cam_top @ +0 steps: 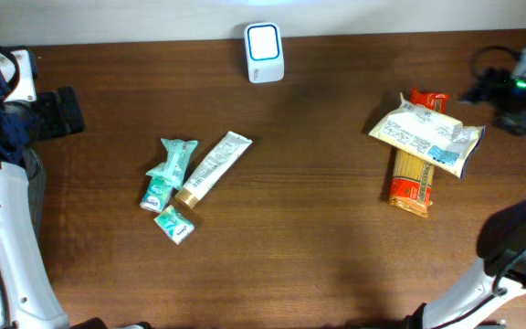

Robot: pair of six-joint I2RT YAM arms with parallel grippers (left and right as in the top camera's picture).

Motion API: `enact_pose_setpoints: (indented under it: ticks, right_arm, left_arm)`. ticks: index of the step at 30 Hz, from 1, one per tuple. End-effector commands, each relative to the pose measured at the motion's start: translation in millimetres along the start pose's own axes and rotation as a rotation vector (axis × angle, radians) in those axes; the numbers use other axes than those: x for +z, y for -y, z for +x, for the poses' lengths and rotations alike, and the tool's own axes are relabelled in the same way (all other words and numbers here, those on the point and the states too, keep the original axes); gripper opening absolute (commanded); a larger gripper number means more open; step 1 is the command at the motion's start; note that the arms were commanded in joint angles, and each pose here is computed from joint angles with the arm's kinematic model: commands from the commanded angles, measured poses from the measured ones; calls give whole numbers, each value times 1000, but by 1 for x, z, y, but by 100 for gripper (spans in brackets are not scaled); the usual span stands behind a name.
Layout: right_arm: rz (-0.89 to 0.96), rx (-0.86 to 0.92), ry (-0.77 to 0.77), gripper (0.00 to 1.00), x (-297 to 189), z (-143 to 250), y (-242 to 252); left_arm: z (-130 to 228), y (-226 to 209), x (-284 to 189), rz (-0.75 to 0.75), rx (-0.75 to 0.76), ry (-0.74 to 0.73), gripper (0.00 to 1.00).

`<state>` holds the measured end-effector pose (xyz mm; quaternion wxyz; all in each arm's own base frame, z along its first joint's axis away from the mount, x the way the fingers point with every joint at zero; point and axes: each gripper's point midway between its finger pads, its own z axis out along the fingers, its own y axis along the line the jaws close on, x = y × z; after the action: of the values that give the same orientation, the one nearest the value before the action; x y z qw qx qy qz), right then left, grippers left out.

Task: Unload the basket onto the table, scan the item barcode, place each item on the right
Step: 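Place snack bag on the spaghetti pack at right and release, then reach right gripper to the white tube and grasp it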

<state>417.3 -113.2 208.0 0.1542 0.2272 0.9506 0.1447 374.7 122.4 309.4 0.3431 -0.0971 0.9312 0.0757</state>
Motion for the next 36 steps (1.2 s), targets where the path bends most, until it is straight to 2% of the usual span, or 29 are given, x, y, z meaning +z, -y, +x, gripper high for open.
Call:
enact_pose_setpoints:
  ticks: [1, 4, 8, 13, 16, 21, 25, 27, 31, 33, 36]
  right_arm:
    - [-207, -273, -70, 90, 19, 31, -106]
    - [-298, -543, -113, 99, 58, 79, -213]
    - [-425, -750, -80, 99, 103, 136, -323]
    - [-534, -888, 9, 99, 163, 183, -405]
    - [-658, -940, -58, 99, 210, 223, -428]
    - [-628, -935, -115, 100, 259, 237, -415]
    - [-498, -901, -198, 88, 274, 243, -383]
    - [-432, -872, -282, 81, 271, 247, -362]
    - [-324, -803, -434, 81, 253, 244, -320]
    - [-307, -854, -569, 82, 236, 261, -295]
    - [-311, -994, -680, 82, 224, 287, -278]
  left_arm:
    - [-2, -2, -3, -6, -11, 10, 99]
    - [-2, -2, -3, -6, -11, 10, 99]
    - [-2, -2, -3, -6, -11, 10, 99]
    - [-2, -2, -3, -6, -11, 10, 99]
    - [-2, -2, -3, -6, -11, 10, 99]
    - [-2, -2, -3, -6, -11, 10, 99]
    - [-2, -2, -3, -6, -11, 10, 99]
    - [-2, -2, -3, -6, -11, 10, 99]
    - [-2, -2, -3, -6, -11, 10, 99]
    - [-2, -2, -3, -6, -11, 10, 99]
    - [-2, -2, -3, -5, -11, 11, 99]
